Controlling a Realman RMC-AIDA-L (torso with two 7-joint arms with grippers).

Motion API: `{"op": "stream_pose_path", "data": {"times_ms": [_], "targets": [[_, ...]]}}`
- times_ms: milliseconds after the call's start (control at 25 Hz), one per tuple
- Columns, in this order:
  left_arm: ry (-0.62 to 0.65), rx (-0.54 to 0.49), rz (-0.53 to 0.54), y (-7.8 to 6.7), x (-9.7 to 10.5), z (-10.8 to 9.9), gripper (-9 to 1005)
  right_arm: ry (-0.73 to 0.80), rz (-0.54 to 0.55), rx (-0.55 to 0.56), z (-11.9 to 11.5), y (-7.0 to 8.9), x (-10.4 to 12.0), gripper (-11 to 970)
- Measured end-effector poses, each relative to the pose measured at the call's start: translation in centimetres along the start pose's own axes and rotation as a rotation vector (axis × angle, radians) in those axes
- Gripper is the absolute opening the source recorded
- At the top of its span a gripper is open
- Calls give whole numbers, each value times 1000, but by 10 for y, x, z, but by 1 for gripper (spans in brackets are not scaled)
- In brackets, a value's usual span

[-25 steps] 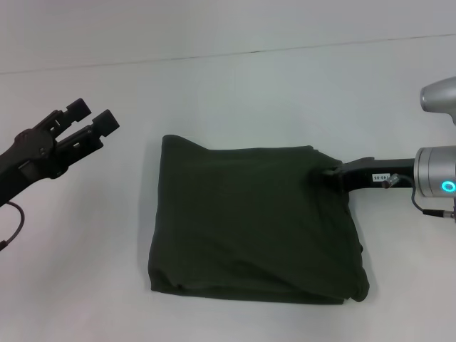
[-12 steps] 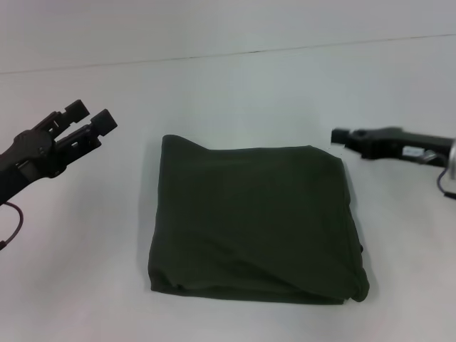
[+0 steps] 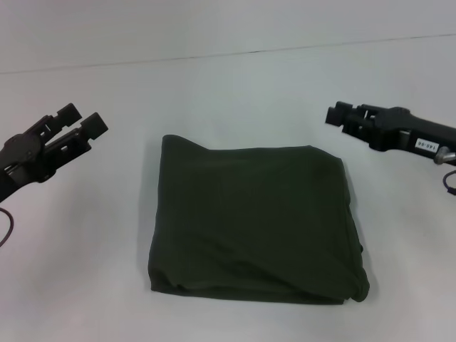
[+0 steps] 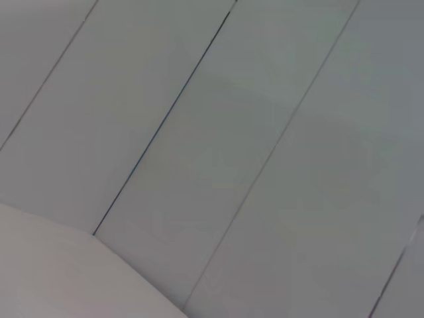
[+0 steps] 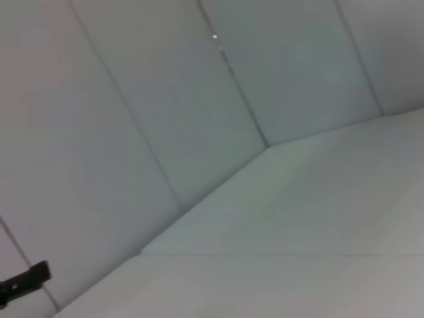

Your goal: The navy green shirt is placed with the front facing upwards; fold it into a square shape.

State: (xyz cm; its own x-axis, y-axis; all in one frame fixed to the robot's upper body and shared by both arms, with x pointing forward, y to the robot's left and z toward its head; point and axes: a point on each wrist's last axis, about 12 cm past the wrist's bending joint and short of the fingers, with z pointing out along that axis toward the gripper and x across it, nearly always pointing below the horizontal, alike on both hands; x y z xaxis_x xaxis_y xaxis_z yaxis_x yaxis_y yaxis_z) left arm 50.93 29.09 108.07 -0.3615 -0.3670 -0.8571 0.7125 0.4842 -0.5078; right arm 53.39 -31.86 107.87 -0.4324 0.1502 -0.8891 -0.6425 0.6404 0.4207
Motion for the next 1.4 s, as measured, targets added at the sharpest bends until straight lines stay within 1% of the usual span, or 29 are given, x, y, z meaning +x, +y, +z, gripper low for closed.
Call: {"op": "stream_pose_path", "data": {"times_ms": [160, 280, 360, 440, 560, 600, 720, 840, 1120, 1400], "targets": [[13, 17, 10, -2, -2, -5, 963, 19, -16, -39, 1, 5, 6, 231], [13, 12, 14, -4, -1, -13, 963, 19, -30, -77, -4, 10, 11, 293], [13, 15, 12, -6, 0, -20, 963, 20, -32, -95, -6, 12, 11, 378], [27, 28, 9, -7, -1, -22, 963, 39, -37, -134, -9, 15, 12, 464], [49, 47, 3, -9, -1, -23, 963, 95, -46, -224, -10, 23, 14, 597], [142, 118, -19, -17, 1, -27, 963, 111, -44, -252, -10, 26, 15, 646], [200, 147, -37, -21, 4, -32, 963, 137, -37, -312, -12, 33, 18, 791], [221, 145, -52, -22, 8, -37, 963, 154, -25, -341, -17, 37, 23, 936], [310, 149, -90, -24, 16, -39, 963, 221, -9, -395, -20, 43, 31, 933], [318, 156, -92, -24, 17, -38, 963, 239, -10, -417, -18, 46, 31, 930]]}}
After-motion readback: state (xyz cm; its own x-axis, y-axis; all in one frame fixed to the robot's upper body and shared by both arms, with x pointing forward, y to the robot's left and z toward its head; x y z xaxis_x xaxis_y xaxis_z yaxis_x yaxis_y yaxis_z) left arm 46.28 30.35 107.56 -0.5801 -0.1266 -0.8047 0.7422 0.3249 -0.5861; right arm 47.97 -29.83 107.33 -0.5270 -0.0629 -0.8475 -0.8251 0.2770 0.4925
